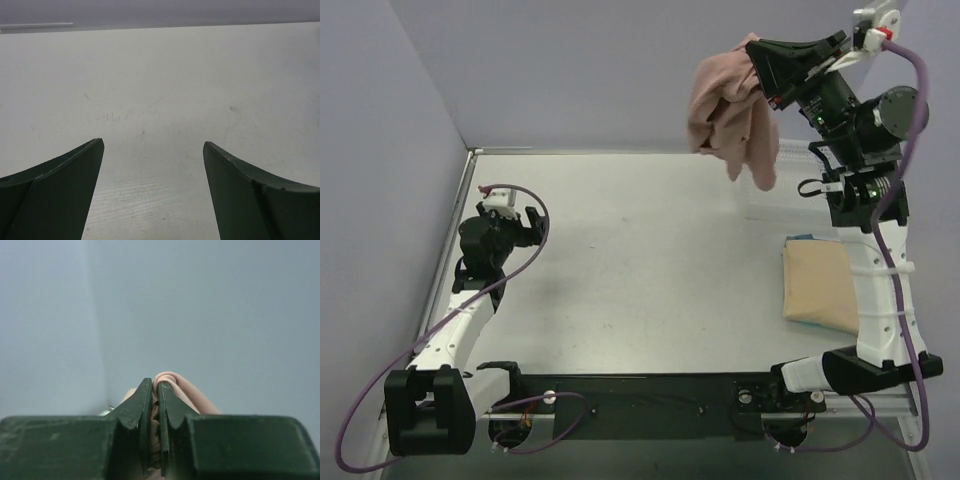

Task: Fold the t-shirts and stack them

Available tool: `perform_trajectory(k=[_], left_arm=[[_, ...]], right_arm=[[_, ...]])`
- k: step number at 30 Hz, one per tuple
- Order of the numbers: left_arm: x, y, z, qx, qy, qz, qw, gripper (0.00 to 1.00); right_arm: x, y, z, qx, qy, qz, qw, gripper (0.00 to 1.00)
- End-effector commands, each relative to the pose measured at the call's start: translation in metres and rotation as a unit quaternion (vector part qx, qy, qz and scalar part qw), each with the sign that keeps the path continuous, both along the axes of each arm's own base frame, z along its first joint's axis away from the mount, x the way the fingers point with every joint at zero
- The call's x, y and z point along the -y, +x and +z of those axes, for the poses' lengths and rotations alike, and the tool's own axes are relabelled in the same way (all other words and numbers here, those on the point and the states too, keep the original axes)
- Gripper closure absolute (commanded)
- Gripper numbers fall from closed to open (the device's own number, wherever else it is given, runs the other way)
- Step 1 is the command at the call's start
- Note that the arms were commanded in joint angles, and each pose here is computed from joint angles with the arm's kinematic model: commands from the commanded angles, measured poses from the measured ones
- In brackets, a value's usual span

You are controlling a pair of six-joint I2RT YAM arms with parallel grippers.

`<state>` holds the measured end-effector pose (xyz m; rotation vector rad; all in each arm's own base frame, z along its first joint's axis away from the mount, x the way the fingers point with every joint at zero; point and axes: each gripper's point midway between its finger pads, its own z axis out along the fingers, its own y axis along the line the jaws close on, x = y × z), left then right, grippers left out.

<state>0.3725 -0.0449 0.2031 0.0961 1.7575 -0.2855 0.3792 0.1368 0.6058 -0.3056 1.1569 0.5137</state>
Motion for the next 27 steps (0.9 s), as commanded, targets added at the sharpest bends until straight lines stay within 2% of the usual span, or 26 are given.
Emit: perform_trajectory(k=[1,4,7,8,9,10,11,14,15,16,17,18,19,20,21,23,24,25,26,27], left_arm=[[-0.013,0.000,0.025,0.056,0.006,0.037,0.998,0.08],[-0.028,0.000,0.029,0.067,0.029,0.072,0.995,0.08],[-0.047,0.001,0.040,0.092,0.081,0.109,0.986,0.08],[-0.051,0.002,0.042,0.099,0.111,0.113,0.982,0.08],[-0.067,0.002,0.044,0.101,0.128,0.153,0.975,0.08],[-0.075,0.002,0.048,0.106,0.157,0.165,0.968,0.08],[-0.080,0.003,0.048,0.105,0.175,0.175,0.963,0.08],[-0.079,0.005,0.047,0.108,0.224,0.154,0.956,0.09],[-0.076,0.006,0.048,0.111,0.225,0.144,0.957,0.09],[-0.075,0.006,0.048,0.112,0.224,0.140,0.958,0.09],[-0.071,0.006,0.049,0.114,0.218,0.133,0.960,0.09],[-0.070,0.006,0.047,0.111,0.214,0.130,0.962,0.09],[-0.064,0.006,0.046,0.111,0.207,0.116,0.965,0.09],[-0.061,0.005,0.040,0.101,0.204,0.105,0.968,0.09],[-0.054,0.003,0.040,0.100,0.197,0.088,0.971,0.10],[-0.050,0.000,0.032,0.083,0.181,0.080,0.977,0.10],[-0.050,-0.002,0.027,0.070,0.171,0.083,0.979,0.11],[-0.050,-0.003,0.023,0.062,0.160,0.084,0.982,0.11],[-0.048,-0.005,0.020,0.054,0.155,0.082,0.983,0.11],[-0.046,-0.006,0.017,0.049,0.147,0.078,0.985,0.11]], right_arm=[[-0.058,-0.088,0.053,0.131,0.012,0.194,0.972,1.00],[-0.078,-0.089,0.038,0.095,0.029,0.226,0.969,1.00],[-0.095,-0.051,-0.009,0.007,0.040,0.216,0.976,1.00],[-0.101,-0.032,-0.030,-0.040,0.054,0.206,0.976,1.00],[-0.109,-0.009,-0.064,-0.104,0.067,0.202,0.972,1.00],[-0.112,0.006,-0.081,-0.137,0.079,0.184,0.970,1.00],[-0.122,0.030,-0.125,-0.207,0.085,0.175,0.959,1.00],[-0.134,0.076,-0.207,-0.311,0.065,0.142,0.938,1.00],[-0.135,0.095,-0.258,-0.357,0.025,0.118,0.926,0.96],[-0.126,0.110,-0.272,-0.359,0.003,0.079,0.930,0.84],[-0.119,0.122,-0.327,-0.403,-0.050,0.048,0.913,0.82],[-0.100,0.141,-0.333,-0.406,-0.060,-0.007,0.912,0.73],[-0.075,0.153,-0.389,-0.468,-0.093,-0.061,0.877,0.64],[-0.067,0.163,-0.376,-0.469,-0.091,-0.077,0.875,0.55],[-0.050,0.159,-0.420,-0.531,-0.114,-0.101,0.834,0.51],[-0.046,0.156,-0.422,-0.535,-0.135,-0.099,0.828,0.46],[-0.053,0.137,-0.442,-0.537,-0.178,-0.077,0.821,0.45],[-0.071,0.125,-0.427,-0.497,-0.215,-0.039,0.840,0.44],[-0.073,0.107,-0.445,-0.501,-0.250,-0.020,0.829,0.43],[-0.084,0.093,-0.436,-0.484,-0.269,0.003,0.833,0.42]])
